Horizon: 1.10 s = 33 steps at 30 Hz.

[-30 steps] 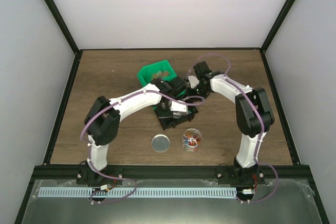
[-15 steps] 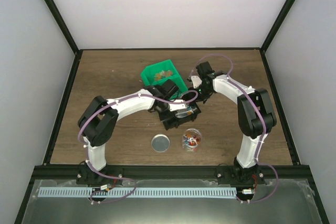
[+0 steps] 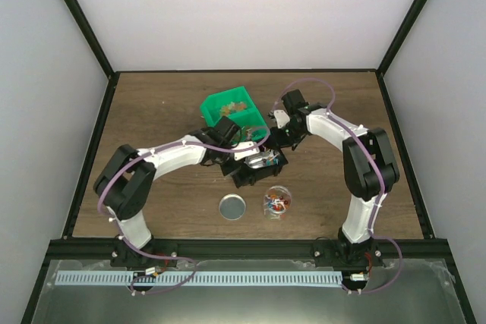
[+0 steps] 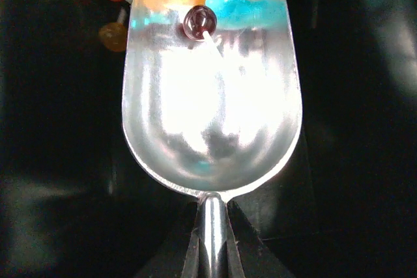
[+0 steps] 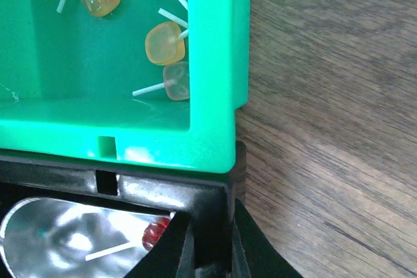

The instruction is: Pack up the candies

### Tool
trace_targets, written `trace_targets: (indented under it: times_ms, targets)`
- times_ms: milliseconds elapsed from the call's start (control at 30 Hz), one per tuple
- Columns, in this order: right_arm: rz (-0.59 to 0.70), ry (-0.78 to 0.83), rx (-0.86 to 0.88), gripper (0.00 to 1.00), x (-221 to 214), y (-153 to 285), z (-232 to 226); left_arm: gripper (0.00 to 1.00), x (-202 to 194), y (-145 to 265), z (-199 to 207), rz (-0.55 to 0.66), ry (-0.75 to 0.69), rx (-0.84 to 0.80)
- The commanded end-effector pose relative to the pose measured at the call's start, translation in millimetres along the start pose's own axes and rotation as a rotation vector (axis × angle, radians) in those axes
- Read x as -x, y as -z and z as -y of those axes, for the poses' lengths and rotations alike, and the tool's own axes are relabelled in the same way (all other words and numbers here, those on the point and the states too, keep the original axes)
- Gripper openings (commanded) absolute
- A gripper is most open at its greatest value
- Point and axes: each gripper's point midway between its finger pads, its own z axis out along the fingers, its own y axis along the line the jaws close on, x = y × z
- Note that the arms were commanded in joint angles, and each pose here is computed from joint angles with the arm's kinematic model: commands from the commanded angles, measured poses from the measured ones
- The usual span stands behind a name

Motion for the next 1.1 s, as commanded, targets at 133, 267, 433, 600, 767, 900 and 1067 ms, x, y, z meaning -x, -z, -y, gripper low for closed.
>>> trace_targets:
  times_ms: [133,267,433,600,767,900,1067]
  targets:
    - [0.170,0.133,0.097,0.01,43.0,32.3,-34.3,0.04,7.5,24.6,-9.8,0.128,-0.061,0.040]
    - [0.172,0.139,0.087,0.06,45.8,34.3,-33.4,0.04,-5.0,28.6,-10.4,0.110,-0.082,0.037]
    - [0.170,0.147,0.081,0.18,48.1,34.2,-32.6,0.04,-14.4,41.5,-10.9,0.135,-0.092,0.029]
    - [0.177,0.166,0.082,0.38,52.4,37.7,-35.0,0.04,-17.8,50.8,-5.0,0.196,-0.116,0.016]
    - [0.187,0.186,0.083,0.62,55.5,42.4,-37.6,0.04,-19.5,55.9,-7.3,0.221,-0.091,0.004]
    - [0.203,0.200,0.086,0.84,57.2,48.8,-40.2,0.04,-19.1,70.0,-4.4,0.254,-0.114,0.005]
    - [0.234,0.219,0.085,1.00,61.4,60.8,-42.8,0.04,-15.5,89.7,5.7,0.282,-0.149,-0.003]
